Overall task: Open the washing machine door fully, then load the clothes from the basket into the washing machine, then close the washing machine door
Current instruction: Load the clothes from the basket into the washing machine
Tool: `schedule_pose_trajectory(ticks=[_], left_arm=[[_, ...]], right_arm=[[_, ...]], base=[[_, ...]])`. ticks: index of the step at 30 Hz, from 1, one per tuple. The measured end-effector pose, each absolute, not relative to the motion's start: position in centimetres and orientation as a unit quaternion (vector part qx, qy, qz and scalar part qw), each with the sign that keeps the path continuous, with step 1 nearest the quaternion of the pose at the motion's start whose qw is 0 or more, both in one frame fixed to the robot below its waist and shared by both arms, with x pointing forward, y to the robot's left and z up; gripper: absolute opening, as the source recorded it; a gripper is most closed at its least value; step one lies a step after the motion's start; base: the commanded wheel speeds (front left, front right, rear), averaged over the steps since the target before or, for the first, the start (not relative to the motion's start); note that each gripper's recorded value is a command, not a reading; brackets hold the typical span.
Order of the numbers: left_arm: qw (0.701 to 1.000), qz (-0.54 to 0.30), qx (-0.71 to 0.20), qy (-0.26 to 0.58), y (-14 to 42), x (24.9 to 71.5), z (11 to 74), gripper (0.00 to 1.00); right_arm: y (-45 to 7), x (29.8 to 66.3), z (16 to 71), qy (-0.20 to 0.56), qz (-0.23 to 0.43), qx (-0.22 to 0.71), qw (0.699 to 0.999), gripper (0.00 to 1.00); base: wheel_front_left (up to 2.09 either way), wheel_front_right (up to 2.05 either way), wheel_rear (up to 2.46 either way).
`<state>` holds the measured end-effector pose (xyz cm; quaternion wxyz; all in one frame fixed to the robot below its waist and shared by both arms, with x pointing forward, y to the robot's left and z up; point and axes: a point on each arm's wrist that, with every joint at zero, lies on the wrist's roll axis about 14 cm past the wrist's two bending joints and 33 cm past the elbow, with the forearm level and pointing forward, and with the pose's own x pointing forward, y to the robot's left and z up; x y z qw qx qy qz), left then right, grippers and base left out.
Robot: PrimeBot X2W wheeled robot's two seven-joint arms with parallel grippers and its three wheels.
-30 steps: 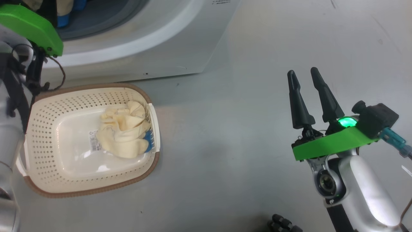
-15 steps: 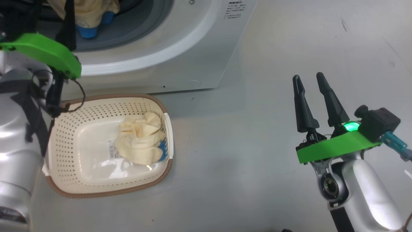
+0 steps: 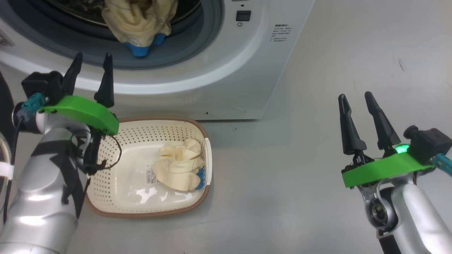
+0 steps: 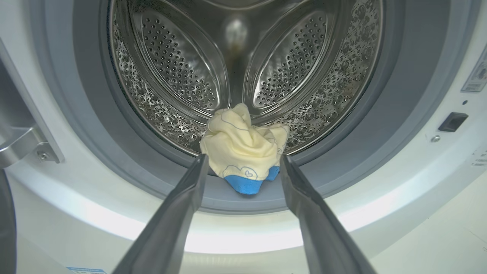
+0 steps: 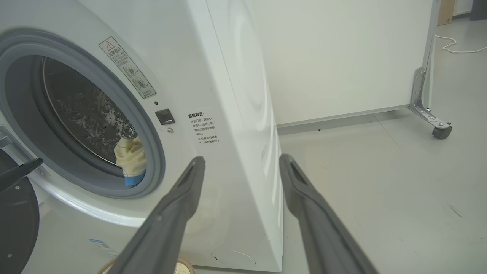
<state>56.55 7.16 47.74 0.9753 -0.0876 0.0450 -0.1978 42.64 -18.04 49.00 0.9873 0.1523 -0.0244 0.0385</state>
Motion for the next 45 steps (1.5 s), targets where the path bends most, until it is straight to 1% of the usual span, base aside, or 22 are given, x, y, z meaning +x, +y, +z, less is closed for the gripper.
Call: schedule_pose_trajectory(ticks=[17,35,45], left_arm=[[0.984,-0.154,-0.085,0.024,11.1,50.1,48.5,1.00],[0.991,-0.092,-0.095,0.017,15.5,43.4,47.7,1.00],[0.992,-0.078,-0.099,0.011,16.3,41.5,47.7,1.00]], right_arm=[[-18.2,40.7,49.9,-0.030,0.050,0.140,0.988,1.00],[-19.2,38.3,49.8,-0.027,0.036,0.138,0.989,1.00],[-19.5,37.6,49.7,-0.024,0.031,0.137,0.990,1.00]], base=[[0.00,0.00,0.00],[0.00,0.00,0.00],[0.00,0.00,0.00]])
